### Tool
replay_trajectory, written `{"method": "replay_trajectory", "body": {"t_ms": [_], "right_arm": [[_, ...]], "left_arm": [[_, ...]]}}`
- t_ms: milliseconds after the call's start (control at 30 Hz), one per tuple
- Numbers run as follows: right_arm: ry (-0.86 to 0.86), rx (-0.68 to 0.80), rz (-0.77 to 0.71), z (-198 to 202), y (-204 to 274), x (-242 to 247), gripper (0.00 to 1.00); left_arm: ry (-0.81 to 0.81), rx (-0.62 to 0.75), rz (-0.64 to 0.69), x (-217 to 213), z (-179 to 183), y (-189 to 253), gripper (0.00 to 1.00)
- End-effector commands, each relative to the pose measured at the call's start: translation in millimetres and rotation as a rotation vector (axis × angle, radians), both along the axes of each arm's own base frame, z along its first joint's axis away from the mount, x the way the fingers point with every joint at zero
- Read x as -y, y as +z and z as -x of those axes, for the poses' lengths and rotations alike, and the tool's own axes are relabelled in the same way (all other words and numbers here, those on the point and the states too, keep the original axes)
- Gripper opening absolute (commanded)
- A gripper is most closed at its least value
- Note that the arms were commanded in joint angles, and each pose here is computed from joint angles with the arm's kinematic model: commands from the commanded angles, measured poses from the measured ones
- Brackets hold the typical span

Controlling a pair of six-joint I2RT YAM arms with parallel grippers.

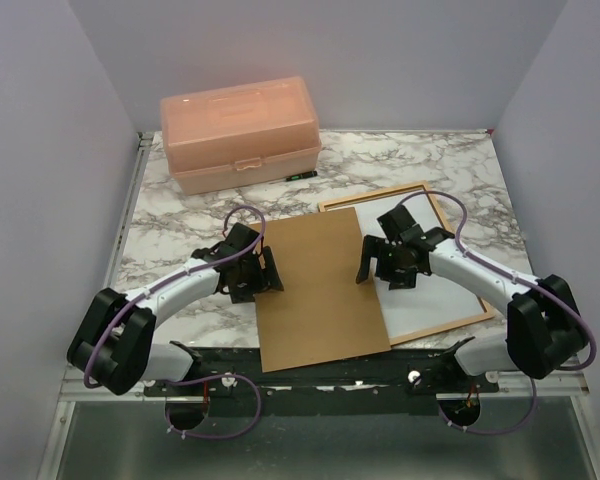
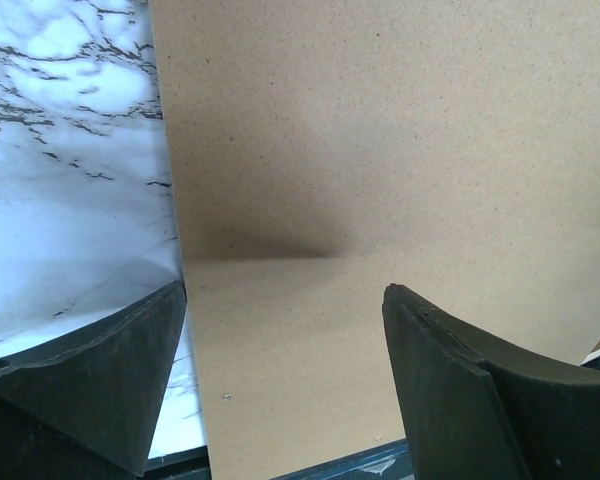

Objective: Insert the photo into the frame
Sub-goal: Move the photo frame item to the center of the board, then turn over the photo frame item at the center of the board.

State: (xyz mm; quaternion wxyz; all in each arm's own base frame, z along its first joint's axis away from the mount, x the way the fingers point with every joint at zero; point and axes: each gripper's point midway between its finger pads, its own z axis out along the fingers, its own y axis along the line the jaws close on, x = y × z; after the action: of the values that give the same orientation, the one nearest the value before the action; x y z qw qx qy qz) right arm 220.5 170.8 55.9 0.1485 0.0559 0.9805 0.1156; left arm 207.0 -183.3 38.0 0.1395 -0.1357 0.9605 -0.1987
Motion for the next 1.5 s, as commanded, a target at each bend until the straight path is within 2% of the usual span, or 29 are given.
{"method": "replay_trajectory", "body": {"t_ms": [0,233,367,533,800,1033,1300,1467], "right_arm": [[0.056,0.013,-0.159,-2,6,-13,0.94],[0.143,-0.022,-0.359,12,2,-41,0.92],[0.17,-0.024,-0.418,14,10,-50,0.91],[0.201,0.036,-0.499,9,44,-60,0.9],[0.305,0.114,-0.734,13,124,-88,0.89],[0.351,0.168,-0.824,15,169,-96,0.86],[0.336,0.141,-0.862,21,172,-98,0.79],[0.339,0.131,-0.941,26,183,-105,0.74]], "left_arm": [[-0.019,-0.018,0.024,8,2,0,0.81],[-0.038,-0.025,0.042,12,2,-2,0.81],[-0.039,-0.031,0.049,14,2,-3,0.81],[-0.051,-0.03,0.057,16,1,-1,0.8],[-0.06,-0.032,0.062,18,1,-2,0.8],[-0.057,-0.024,0.069,18,2,0,0.8],[-0.065,-0.003,0.098,24,-1,8,0.8],[-0.067,-0.005,0.109,27,-1,6,0.8]]}}
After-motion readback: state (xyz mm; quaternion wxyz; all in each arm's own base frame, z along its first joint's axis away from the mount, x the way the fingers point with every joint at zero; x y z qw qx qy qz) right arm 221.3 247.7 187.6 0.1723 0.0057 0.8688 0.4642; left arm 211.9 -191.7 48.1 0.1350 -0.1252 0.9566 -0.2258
